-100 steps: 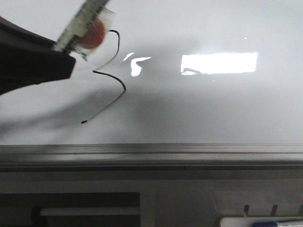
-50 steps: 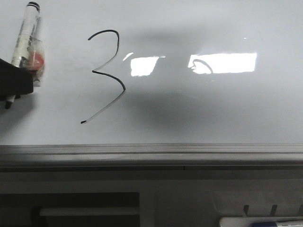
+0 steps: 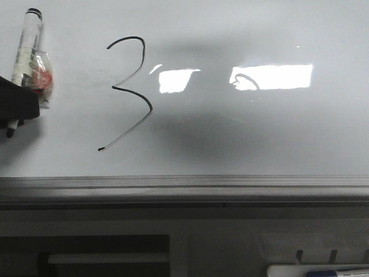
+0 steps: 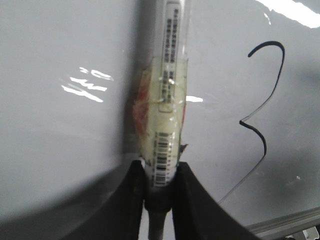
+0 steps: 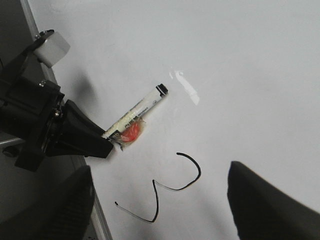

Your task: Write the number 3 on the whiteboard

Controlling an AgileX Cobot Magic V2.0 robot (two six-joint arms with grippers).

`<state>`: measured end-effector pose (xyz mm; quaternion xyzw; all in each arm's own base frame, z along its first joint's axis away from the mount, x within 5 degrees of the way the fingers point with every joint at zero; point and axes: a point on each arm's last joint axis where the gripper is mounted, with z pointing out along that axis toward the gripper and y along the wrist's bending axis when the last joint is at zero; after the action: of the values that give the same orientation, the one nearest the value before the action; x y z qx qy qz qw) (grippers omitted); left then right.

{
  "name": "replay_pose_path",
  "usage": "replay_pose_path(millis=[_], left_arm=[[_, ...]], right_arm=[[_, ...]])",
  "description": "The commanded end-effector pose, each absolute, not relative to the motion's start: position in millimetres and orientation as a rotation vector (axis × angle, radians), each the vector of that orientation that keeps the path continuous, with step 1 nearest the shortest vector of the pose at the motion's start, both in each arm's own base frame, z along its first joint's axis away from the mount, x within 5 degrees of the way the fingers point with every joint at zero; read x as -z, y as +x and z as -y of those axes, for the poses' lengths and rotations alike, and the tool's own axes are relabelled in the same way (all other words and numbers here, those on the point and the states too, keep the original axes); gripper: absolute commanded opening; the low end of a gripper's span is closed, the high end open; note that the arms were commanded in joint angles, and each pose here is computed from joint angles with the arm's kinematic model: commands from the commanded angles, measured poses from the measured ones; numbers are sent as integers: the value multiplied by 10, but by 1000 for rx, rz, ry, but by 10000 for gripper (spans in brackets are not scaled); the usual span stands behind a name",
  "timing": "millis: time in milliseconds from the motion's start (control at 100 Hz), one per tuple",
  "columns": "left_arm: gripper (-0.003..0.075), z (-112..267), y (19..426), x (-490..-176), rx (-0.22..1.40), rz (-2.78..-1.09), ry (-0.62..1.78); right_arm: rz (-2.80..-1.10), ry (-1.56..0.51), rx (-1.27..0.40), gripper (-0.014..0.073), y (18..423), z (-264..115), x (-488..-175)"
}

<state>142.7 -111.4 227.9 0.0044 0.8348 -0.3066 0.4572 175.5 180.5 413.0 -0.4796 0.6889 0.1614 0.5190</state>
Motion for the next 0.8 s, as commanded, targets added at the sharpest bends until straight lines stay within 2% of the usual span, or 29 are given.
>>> replay_pose_path(millis=[0, 240, 340, 460, 530, 790], left_arm=[[-21, 1126, 1468, -2426, 780, -1980, -16], [2, 1126, 1469, -2428, 780, -1978, -17], [90, 1124, 1473, -2435, 775, -1968, -12], [237, 1117, 1484, -2452, 772, -1946, -21], [283, 1114, 1488, -2459, 771, -1937, -25], [295, 1103, 1476, -2502, 765, -1902, 3]], right_arm=[[-1565, -1065, -401, 491, 1719, -1747, -4353], [-1565, -1065, -401, 491, 1719, -1747, -4353], [-1565, -1065, -401, 491, 1719, -1747, -4353], [-1565, -1065, -401, 491, 1719, -1747, -4353], [-1565, -1065, -401, 491, 1719, -1747, -4353], [-1565, -1065, -401, 491, 1719, -1747, -4353]])
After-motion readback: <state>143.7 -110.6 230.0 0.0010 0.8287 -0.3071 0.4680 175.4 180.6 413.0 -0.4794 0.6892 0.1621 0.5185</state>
